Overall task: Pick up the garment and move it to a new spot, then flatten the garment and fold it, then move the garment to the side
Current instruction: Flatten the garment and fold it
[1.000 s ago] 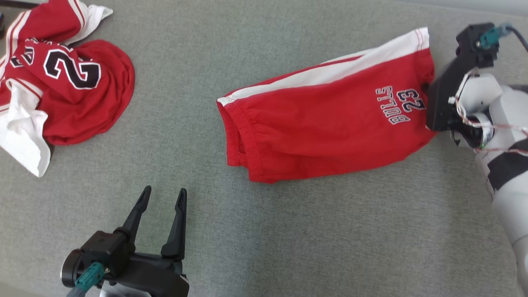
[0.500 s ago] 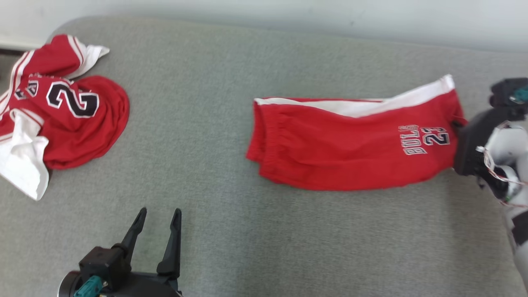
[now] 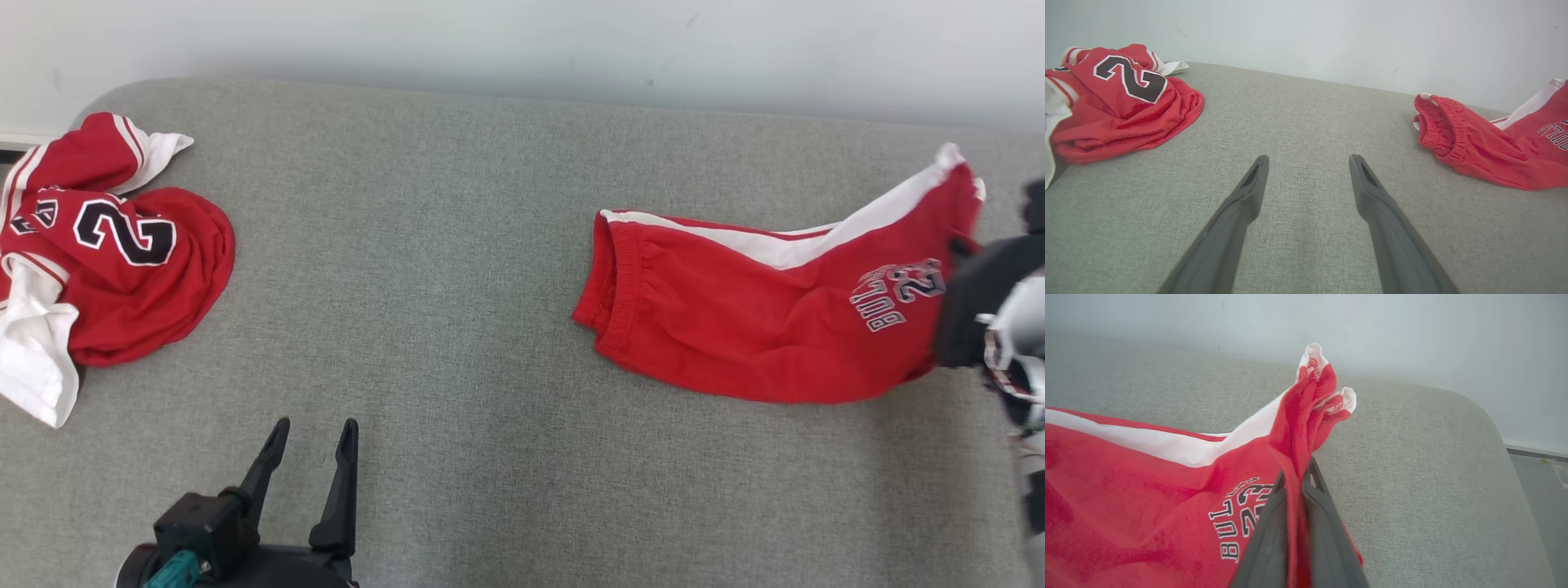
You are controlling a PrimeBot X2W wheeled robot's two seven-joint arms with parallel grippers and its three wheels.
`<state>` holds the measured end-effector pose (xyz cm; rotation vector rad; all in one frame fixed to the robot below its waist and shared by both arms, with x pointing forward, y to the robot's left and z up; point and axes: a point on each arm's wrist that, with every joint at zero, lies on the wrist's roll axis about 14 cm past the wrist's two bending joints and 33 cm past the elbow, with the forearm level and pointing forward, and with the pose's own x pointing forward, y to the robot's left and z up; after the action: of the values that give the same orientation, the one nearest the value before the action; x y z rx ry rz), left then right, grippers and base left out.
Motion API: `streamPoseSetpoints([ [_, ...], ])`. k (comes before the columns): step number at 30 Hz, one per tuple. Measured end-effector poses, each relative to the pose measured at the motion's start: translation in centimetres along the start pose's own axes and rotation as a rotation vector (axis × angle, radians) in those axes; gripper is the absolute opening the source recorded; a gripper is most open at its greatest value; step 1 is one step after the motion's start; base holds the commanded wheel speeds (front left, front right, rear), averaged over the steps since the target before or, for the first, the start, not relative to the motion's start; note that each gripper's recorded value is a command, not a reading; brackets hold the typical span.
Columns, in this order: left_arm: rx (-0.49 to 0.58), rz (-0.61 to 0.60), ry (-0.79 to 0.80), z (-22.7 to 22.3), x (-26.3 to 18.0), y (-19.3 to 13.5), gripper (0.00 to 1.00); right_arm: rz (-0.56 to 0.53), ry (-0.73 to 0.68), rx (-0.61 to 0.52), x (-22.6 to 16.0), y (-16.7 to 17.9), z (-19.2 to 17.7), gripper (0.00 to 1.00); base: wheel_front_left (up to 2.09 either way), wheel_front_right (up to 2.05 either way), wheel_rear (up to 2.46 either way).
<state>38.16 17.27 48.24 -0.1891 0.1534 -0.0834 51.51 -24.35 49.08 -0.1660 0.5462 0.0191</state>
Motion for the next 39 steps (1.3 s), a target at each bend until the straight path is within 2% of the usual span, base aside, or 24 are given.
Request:
streamPoseSetpoints([
  [7,-0.005,-0.001,-0.003,0.1,-0.4,-0.1,1.0,0.174,-0.039,-0.079,-1.4,7.5,2.0,0.0,0.0,0.0,0.0],
  [14,-0.019,0.0,0.001,-0.3,-0.4,-0.3,1.0,0.325,0.001,-0.123,-1.3,14.0,1.8,0.0,0.0,0.0,0.0],
  [22,-0.031,0.019,0.007,-0.8,-0.5,0.3,1.0,0.392,-0.004,-0.085,0.5,18.4,2.5,0.0,0.0,0.0,0.0],
  [31,-0.039,0.061,0.016,-1.3,-1.3,1.8,1.0,0.472,0.085,-0.133,1.2,22.6,-0.2,0.0,0.0,0.0,0.0],
  [32,-0.039,0.063,0.017,-1.3,-1.3,1.9,1.0,0.479,0.08,-0.13,1.2,22.9,0.0,0.31,0.0,0.0,0.0],
  [33,-0.04,0.064,0.016,-1.3,-1.3,1.9,1.0,0.49,0.068,-0.126,1.1,23.3,0.3,0.31,0.0,0.0,0.0],
  [34,-0.041,0.064,0.015,-1.3,-1.3,1.9,1.0,0.501,0.061,-0.114,1.0,23.6,0.4,1.0,0.0,0.0,0.0],
  [37,-0.041,0.062,0.013,-1.3,-1.3,1.8,1.0,0.552,0.031,-0.052,0.3,24.7,1.3,1.0,0.0,0.0,0.0],
  [39,-0.04,0.061,0.006,-1.1,-1.2,1.8,1.0,0.584,-0.023,0.001,-0.3,25.0,3.3,1.0,0.0,0.0,0.0],
])
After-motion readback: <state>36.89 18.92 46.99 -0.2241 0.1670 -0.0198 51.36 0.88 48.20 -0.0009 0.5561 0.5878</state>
